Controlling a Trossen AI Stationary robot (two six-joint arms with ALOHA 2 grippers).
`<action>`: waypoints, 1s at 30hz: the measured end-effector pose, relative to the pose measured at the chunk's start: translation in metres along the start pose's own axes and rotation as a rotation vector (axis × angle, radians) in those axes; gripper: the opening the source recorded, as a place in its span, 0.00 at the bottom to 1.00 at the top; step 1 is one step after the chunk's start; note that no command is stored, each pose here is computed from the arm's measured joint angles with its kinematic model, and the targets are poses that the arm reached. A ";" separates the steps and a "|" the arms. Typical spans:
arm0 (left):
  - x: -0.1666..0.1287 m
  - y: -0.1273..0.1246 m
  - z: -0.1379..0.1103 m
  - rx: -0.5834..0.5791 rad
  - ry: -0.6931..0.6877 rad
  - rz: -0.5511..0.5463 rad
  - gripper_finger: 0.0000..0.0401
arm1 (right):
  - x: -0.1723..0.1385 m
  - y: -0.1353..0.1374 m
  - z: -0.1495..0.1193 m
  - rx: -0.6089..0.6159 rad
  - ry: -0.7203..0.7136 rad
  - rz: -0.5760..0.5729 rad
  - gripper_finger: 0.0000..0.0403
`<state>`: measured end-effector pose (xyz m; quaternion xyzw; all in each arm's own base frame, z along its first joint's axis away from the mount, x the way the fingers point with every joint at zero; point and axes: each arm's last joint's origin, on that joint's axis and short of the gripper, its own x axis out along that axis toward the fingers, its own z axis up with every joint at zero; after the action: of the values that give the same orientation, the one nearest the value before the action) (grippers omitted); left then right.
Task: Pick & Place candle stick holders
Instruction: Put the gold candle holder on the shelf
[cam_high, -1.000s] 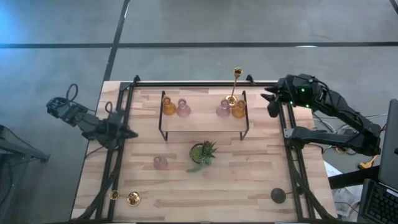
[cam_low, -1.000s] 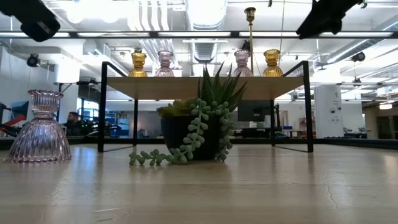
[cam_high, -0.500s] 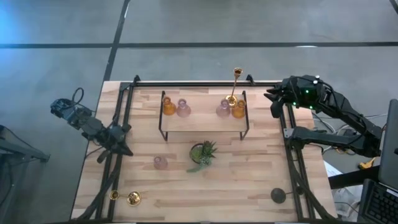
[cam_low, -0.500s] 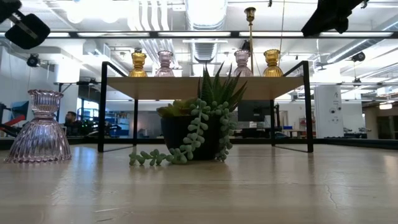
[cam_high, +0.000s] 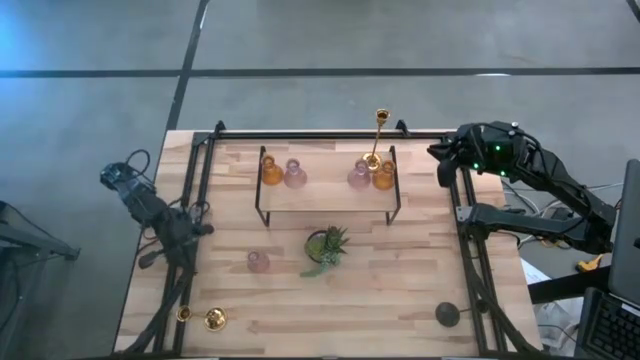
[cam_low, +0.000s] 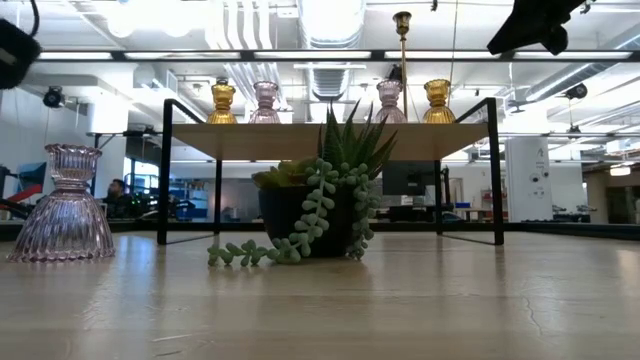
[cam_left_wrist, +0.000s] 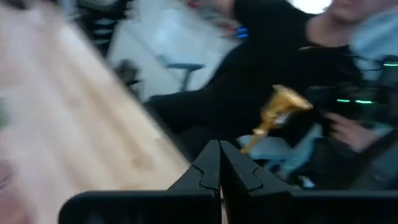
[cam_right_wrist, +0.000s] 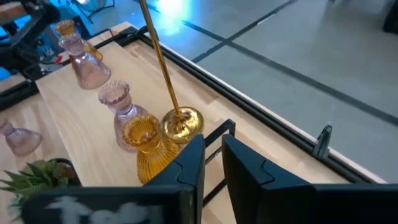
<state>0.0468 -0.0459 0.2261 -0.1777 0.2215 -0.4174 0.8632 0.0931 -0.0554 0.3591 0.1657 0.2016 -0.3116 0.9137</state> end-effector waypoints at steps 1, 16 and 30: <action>0.003 0.001 -0.002 0.009 -0.003 -0.040 0.00 | 0.000 0.000 0.000 0.013 -0.001 -0.001 0.11; 0.046 0.015 -0.038 0.139 0.081 -0.211 0.00 | 0.003 0.003 0.013 0.106 -0.119 0.009 0.09; 0.061 0.018 -0.053 0.196 0.039 -0.231 0.05 | 0.003 0.003 0.013 0.107 -0.123 0.009 0.09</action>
<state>0.0641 -0.0898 0.1587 -0.1086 0.1743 -0.5371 0.8181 0.1003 -0.0604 0.3695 0.1956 0.1276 -0.3276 0.9155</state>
